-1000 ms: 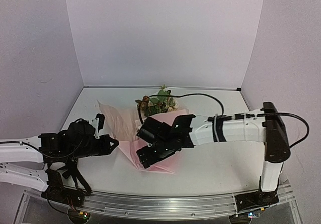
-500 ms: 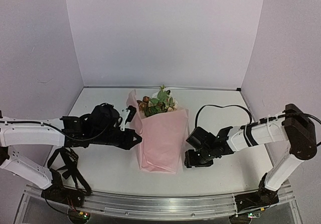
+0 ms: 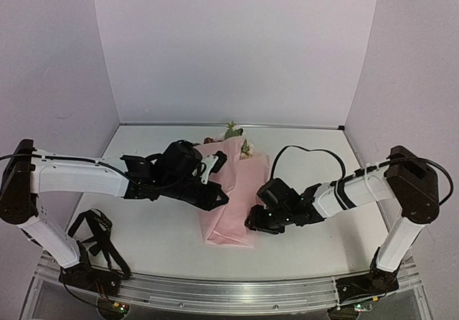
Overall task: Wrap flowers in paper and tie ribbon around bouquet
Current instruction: Fold the two-thirds-folded wrapping paper at the center of the board.
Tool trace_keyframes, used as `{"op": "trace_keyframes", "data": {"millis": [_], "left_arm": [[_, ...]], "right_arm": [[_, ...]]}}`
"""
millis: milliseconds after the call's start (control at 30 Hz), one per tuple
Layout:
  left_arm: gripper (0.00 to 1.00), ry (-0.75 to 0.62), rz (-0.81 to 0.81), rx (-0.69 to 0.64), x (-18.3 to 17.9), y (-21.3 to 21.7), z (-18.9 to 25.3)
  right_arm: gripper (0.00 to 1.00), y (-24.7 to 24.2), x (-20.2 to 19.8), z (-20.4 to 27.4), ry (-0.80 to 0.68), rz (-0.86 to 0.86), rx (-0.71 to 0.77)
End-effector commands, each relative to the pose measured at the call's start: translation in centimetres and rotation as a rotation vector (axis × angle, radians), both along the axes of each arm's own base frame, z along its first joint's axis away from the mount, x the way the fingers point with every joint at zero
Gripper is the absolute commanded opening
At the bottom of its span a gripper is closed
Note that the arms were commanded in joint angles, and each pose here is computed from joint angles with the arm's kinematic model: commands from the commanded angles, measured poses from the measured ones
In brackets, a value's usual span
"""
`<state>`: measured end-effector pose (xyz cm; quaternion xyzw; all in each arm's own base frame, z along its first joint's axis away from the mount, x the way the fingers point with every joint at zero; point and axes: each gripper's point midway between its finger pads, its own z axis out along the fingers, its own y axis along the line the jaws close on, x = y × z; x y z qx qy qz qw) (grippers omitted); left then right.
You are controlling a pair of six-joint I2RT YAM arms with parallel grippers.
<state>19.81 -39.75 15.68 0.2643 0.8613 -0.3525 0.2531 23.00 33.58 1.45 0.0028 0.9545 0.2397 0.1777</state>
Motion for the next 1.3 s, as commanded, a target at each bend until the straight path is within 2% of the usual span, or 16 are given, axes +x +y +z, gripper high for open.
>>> {"op": "trace_keyframes", "data": {"millis": [0, 133, 267, 400, 567, 833, 1100, 1267], "left_arm": [[0.00, -0.026, -0.080, -0.086, 0.0, -3.4, 2.2], [0.00, -0.003, -0.091, -0.052, 0.3, -4.4, 0.3], [0.00, 0.002, -0.089, -0.025, 0.6, -4.7, -0.7], [0.00, 0.005, -0.096, -0.010, 0.7, -4.9, -1.2], [0.00, 0.003, -0.101, -0.003, 0.8, -5.1, -1.4], [0.00, 0.002, -0.107, 0.008, 0.9, -5.2, -1.7], [0.00, 0.010, -0.128, 0.017, 0.6, -5.3, -2.1], [0.00, 0.002, -0.144, 0.017, 0.5, -5.5, -1.9]], "right_arm": [[0.43, -0.6, -0.7, -2.6, 0.071, -0.021, -0.053], [0.44, -0.8, -0.8, -3.0, 0.086, -0.041, -0.054], [0.53, -3.1, -1.2, -2.2, 0.050, -0.076, -0.063], [0.58, -4.5, -1.7, -0.5, 0.020, -0.086, -0.029], [0.63, -5.3, -1.8, 3.8, -0.064, -0.089, 0.068], [0.74, -3.5, 0.7, 11.2, -0.167, -0.066, 0.212], [0.73, -2.1, 2.8, 14.2, -0.188, -0.067, 0.269], [0.68, -0.5, 3.8, 14.0, -0.138, -0.054, 0.279]]}}
